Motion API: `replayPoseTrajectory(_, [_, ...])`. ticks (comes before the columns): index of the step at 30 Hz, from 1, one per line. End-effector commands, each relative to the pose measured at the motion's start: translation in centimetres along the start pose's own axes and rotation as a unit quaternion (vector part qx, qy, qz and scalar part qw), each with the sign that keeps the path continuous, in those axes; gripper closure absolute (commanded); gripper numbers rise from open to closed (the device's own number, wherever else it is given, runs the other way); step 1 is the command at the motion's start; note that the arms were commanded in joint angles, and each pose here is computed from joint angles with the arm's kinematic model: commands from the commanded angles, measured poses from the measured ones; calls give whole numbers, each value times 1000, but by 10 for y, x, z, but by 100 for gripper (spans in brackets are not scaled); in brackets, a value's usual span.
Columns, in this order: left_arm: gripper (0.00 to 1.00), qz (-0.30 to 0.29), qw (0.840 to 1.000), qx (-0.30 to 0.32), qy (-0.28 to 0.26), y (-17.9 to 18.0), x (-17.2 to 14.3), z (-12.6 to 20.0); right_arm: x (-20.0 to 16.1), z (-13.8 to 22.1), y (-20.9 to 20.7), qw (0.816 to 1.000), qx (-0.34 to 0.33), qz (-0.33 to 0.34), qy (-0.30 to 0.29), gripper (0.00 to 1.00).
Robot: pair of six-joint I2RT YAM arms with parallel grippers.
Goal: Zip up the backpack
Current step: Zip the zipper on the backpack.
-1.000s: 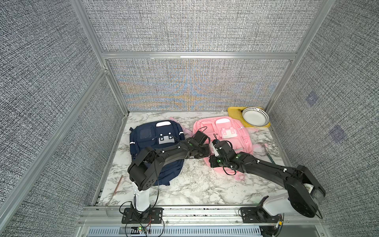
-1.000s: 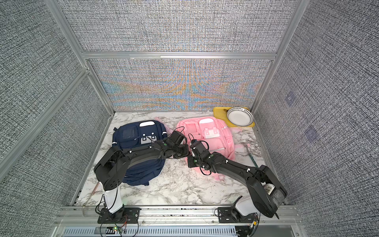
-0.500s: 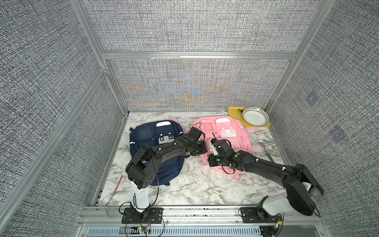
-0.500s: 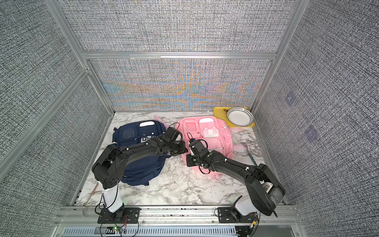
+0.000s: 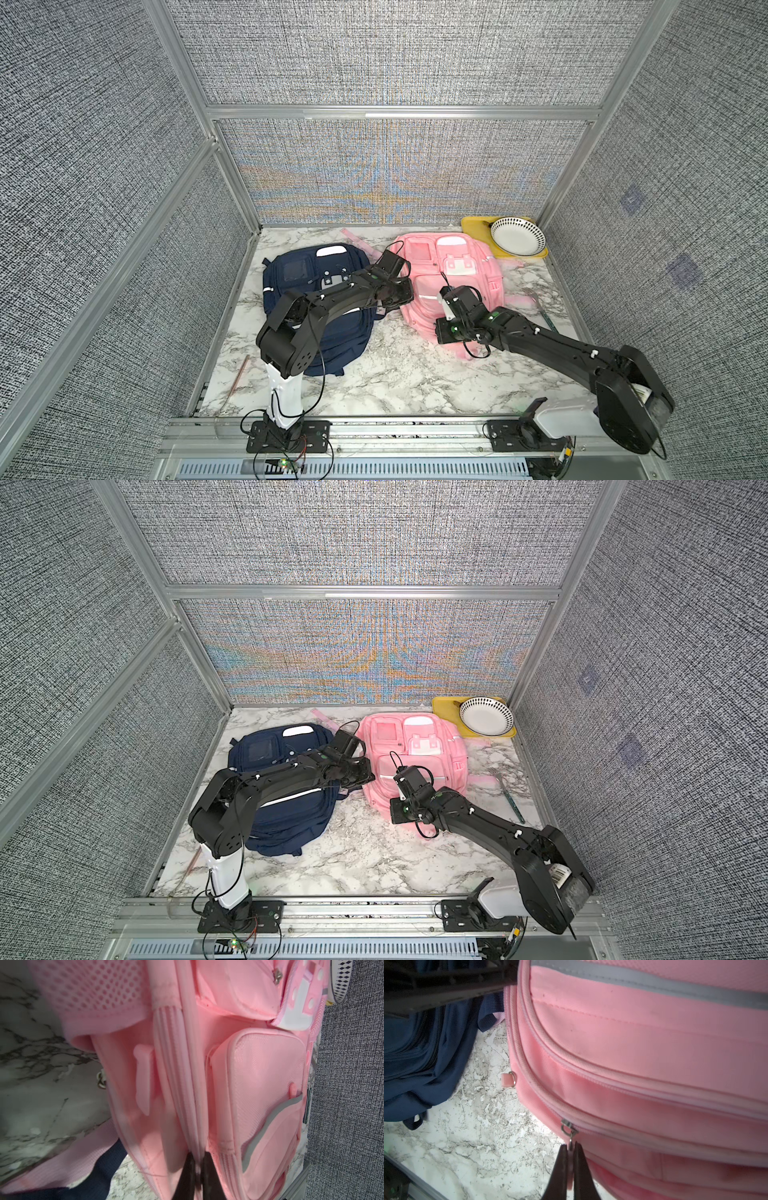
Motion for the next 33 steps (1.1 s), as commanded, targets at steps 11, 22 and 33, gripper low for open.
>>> replayPoseTrajectory(11, [67,-14,999,-39,-34,-9,2,6,-5,-14,-3,1000,4,-8,-17,100])
replayPoseTrajectory(22, [61,-34,998,-46,-7,-31,-42,30,-1,-15,6,999,24,-1,-47,100])
replayPoseTrajectory(33, [52,0,999,-23,27,-25,-81,17,4,-15,12,998,22,19,-56,100])
Point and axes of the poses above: each gripper's point midway between its finger pads, its own z axis back along the fingers, its own y axis along the line the jaws close on, x = y × z, the point moved 2 cm from there along z, back along the fingers, and after that the axes turned 1 degree about z, right-handed, at the moved point
